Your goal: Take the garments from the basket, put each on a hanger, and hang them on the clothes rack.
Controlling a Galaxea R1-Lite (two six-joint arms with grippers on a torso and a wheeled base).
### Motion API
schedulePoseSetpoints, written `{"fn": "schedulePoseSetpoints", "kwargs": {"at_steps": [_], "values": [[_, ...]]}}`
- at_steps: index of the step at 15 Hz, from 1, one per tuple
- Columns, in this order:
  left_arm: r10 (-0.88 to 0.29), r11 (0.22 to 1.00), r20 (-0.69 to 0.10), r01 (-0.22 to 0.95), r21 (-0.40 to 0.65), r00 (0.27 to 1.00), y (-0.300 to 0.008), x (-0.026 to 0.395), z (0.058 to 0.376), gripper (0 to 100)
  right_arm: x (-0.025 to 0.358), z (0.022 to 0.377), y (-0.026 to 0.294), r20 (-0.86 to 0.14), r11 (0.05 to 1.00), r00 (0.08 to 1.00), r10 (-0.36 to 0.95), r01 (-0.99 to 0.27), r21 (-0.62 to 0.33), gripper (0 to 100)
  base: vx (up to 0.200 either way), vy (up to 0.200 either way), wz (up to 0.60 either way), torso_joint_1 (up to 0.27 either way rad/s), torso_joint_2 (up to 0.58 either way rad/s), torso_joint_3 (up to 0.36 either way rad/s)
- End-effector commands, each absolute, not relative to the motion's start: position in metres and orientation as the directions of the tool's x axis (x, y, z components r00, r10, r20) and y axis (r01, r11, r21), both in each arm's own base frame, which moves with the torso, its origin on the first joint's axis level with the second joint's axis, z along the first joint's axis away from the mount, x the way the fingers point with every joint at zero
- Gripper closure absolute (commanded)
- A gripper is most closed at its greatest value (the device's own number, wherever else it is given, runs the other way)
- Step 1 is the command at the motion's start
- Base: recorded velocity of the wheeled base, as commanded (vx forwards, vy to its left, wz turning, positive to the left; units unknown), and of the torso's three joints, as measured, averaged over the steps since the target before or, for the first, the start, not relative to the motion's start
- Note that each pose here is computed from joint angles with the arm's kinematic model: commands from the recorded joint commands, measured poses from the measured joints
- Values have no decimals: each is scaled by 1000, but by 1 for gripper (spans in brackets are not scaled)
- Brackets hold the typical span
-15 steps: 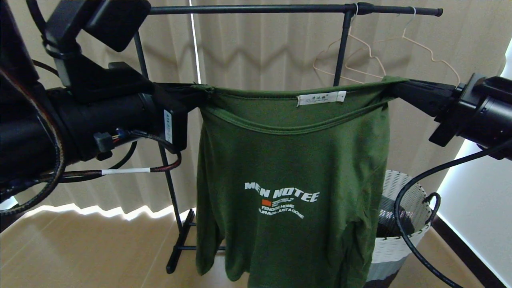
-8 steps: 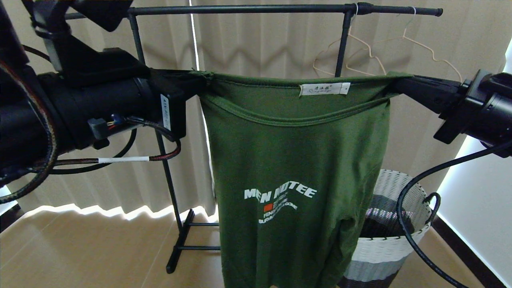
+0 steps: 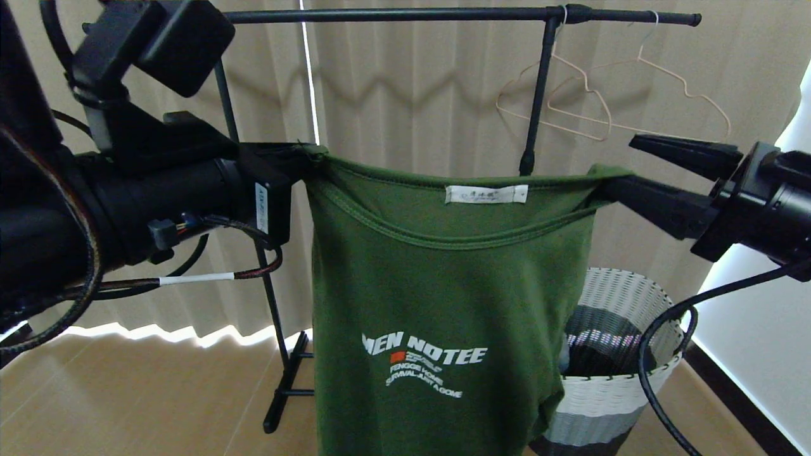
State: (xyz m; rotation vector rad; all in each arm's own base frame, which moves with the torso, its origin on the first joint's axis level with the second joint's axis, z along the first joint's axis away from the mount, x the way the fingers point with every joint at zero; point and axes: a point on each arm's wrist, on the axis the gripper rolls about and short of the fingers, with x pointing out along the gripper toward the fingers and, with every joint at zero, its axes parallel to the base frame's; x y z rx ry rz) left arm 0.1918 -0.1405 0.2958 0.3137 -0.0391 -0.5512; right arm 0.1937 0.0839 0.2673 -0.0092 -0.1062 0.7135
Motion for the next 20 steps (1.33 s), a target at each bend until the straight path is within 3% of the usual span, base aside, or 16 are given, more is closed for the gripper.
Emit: {"fn": "schedulePoseSetpoints", "kwargs": {"at_steps": [1,5,9,13,17,20], "values": [[-460,832,-88,463,305,884,-136,198,284,100,179,252,79,61,751,748,661,-660,-32,0,0,0,0,0,0,0],[-372,868,-134,395,300,918,-128,210,271,100,156,245,75,60,690,688,723,-723,-37,0,0,0,0,0,0,0],[-317,886,-195,363,289,928,-113,211,252,100,139,224,67,13,694,694,720,-719,-30,0,0,0,0,0,0,0],[-174,946,-204,221,236,963,-61,175,235,100,130,173,38,-139,866,884,446,-465,-184,0,0,0,0,0,0,0],[73,977,-169,-37,209,983,-5,126,215,100,127,161,25,-158,932,947,281,-308,-189,0,0,0,0,0,0,0],[91,989,-130,-75,125,987,10,84,195,100,119,155,18,-161,947,960,231,-260,-191,0,0,0,0,0,0,0]]}}
